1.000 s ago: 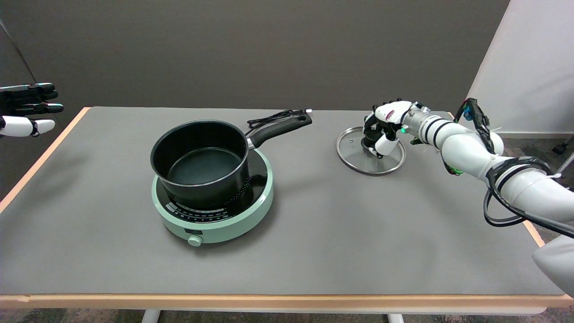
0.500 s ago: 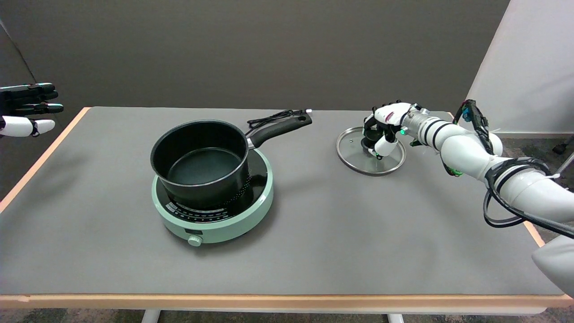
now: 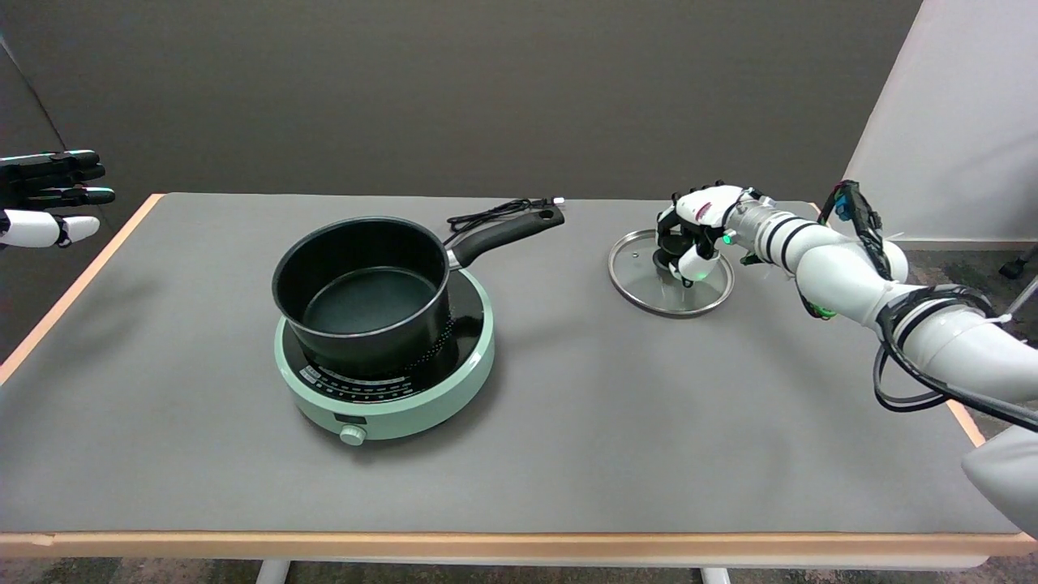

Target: Pick up the pot lid.

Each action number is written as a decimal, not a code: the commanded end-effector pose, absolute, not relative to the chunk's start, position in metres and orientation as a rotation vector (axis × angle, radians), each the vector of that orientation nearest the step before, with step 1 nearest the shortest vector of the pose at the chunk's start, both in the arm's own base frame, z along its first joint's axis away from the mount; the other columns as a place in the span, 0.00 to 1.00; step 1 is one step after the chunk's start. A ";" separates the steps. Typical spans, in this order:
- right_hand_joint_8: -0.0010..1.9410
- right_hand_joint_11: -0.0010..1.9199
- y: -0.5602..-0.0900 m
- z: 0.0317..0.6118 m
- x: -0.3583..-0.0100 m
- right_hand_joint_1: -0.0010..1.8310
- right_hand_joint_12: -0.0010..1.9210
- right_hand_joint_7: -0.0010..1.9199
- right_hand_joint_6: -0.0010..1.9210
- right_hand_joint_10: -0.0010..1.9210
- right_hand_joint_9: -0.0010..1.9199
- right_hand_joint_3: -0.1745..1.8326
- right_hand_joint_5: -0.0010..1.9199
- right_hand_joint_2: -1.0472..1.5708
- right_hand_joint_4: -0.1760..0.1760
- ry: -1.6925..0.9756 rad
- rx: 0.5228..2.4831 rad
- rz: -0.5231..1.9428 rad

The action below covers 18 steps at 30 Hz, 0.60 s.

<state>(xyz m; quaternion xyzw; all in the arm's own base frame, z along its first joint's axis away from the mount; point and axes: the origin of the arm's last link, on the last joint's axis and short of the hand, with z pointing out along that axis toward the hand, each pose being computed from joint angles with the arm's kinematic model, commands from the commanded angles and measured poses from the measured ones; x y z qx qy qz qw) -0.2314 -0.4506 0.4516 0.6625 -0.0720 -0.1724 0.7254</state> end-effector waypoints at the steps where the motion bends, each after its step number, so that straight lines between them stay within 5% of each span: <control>1: 0.27 0.28 -0.451 0.449 -0.232 0.53 0.54 0.48 0.47 0.36 0.44 0.54 0.38 0.71 1.00 -0.145 1.470 -0.380; 2: 0.28 0.28 -0.451 0.449 -0.232 0.53 0.54 0.49 0.51 0.36 0.44 0.50 0.38 0.73 1.00 -0.145 1.470 -0.379; 3: 0.30 0.28 -0.451 0.448 -0.232 0.50 0.54 0.48 0.71 0.37 0.44 0.24 0.39 0.81 1.00 -0.144 1.471 -0.379; 8: 0.33 0.29 -0.451 0.447 -0.231 0.50 0.56 0.49 0.71 0.39 0.45 0.25 0.39 0.81 1.00 -0.137 1.474 -0.375; 9: 0.45 0.30 -0.451 0.447 -0.230 0.60 0.55 0.49 0.73 0.40 0.45 0.21 0.39 0.81 0.64 -0.135 1.475 -0.373; 10: 0.52 0.30 -0.451 0.447 -0.230 0.65 0.55 0.50 0.75 0.41 0.45 0.19 0.39 0.82 0.42 -0.133 1.474 -0.372; 14: 0.53 0.31 -0.451 0.447 -0.231 0.65 0.57 0.51 0.72 0.44 0.46 0.20 0.39 0.81 0.42 -0.132 1.476 -0.373; 15: 0.54 0.31 -0.451 0.446 -0.231 0.66 0.58 0.52 0.71 0.45 0.47 0.21 0.39 0.80 0.42 -0.131 1.477 -0.373; 16: 0.57 0.32 -0.451 0.446 -0.231 0.68 0.58 0.51 0.65 0.47 0.47 0.26 0.39 0.78 0.60 -0.131 1.478 -0.374; 17: 0.60 0.32 -0.451 0.446 -0.231 0.75 0.58 0.50 0.55 0.49 0.48 0.33 0.40 0.74 1.00 -0.131 1.478 -0.375; 18: 0.62 0.32 -0.451 0.445 -0.231 0.74 0.57 0.49 0.55 0.50 0.48 0.34 0.40 0.74 1.00 -0.131 1.479 -0.375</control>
